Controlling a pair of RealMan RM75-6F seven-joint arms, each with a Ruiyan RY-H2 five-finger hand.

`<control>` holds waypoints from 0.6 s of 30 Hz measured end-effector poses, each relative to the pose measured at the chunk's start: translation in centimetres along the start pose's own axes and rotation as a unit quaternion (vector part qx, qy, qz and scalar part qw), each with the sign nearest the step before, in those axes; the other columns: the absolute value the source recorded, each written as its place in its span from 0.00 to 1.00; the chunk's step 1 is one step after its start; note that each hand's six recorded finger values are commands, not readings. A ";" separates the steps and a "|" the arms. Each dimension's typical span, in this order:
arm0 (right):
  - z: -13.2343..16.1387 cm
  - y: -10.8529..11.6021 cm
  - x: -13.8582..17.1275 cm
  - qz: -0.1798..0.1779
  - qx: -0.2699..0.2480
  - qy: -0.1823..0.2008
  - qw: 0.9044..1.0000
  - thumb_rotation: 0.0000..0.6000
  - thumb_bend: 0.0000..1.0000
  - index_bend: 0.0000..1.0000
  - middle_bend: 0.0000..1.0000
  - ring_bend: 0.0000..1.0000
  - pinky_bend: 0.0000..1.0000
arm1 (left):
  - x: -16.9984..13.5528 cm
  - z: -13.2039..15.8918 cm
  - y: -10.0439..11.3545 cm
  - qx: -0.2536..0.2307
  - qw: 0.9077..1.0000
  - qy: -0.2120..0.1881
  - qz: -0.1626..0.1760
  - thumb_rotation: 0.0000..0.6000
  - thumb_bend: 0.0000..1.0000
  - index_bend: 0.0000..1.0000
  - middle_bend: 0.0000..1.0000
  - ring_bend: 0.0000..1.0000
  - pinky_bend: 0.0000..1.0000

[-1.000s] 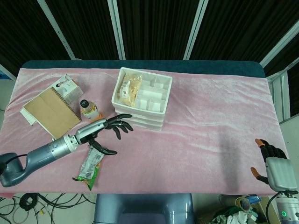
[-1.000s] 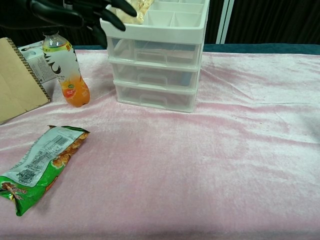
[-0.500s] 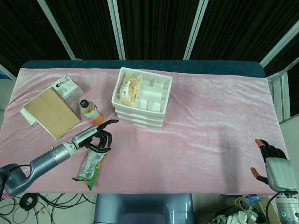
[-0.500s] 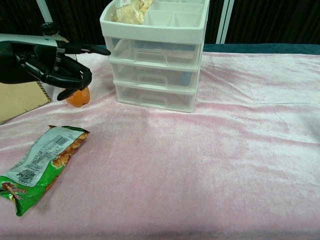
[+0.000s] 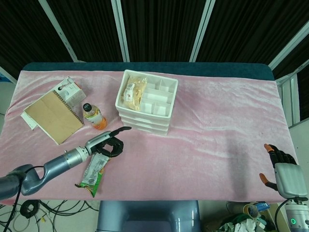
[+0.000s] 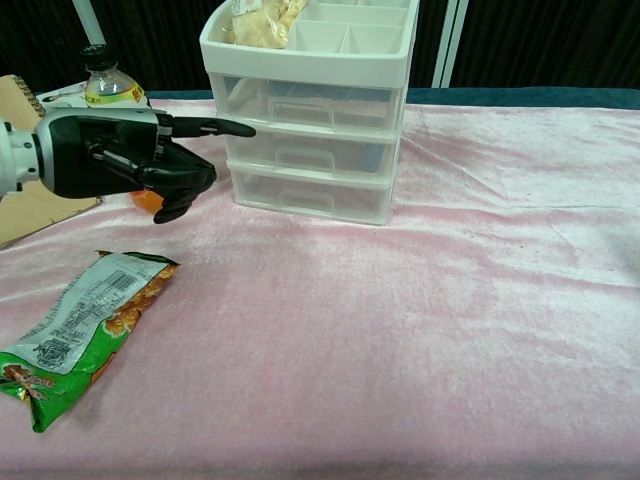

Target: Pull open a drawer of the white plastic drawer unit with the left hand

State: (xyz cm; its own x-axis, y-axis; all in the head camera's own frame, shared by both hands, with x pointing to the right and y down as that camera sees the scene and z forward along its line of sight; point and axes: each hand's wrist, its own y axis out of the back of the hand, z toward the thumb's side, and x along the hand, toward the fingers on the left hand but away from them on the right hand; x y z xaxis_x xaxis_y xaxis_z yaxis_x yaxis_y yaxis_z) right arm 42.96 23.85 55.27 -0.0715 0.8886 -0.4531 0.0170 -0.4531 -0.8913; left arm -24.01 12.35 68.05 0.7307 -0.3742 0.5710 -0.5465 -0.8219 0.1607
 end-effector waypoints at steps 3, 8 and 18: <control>-0.1 0.0 0.0 0.000 -0.001 -0.002 1.000 1.00 0.18 0.14 0.12 0.19 0.20 | 1.4 0.5 0.0 -0.001 1.000 -0.005 -0.002 1.00 0.47 0.00 0.67 0.67 0.69; -0.2 0.1 0.0 0.000 -0.002 -0.004 1.000 1.00 0.18 0.14 0.12 0.19 0.20 | 3.2 1.5 -0.2 -0.001 1.000 -0.015 -0.009 1.00 0.47 0.00 0.68 0.67 0.69; -0.2 0.1 -0.1 0.000 -0.003 -0.006 1.000 1.00 0.18 0.14 0.12 0.19 0.20 | 5.6 1.5 -0.5 -0.005 1.000 -0.009 -0.010 1.00 0.47 0.00 0.68 0.67 0.69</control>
State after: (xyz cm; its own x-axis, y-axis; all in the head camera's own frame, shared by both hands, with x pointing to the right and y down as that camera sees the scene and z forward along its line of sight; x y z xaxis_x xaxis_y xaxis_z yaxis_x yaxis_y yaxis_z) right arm 43.21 23.74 55.18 -0.0837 0.8880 -0.4521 0.0228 -0.4519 -0.8918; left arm -19.06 10.09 69.97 0.7489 -0.3649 0.5532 -0.5353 -0.8252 0.1803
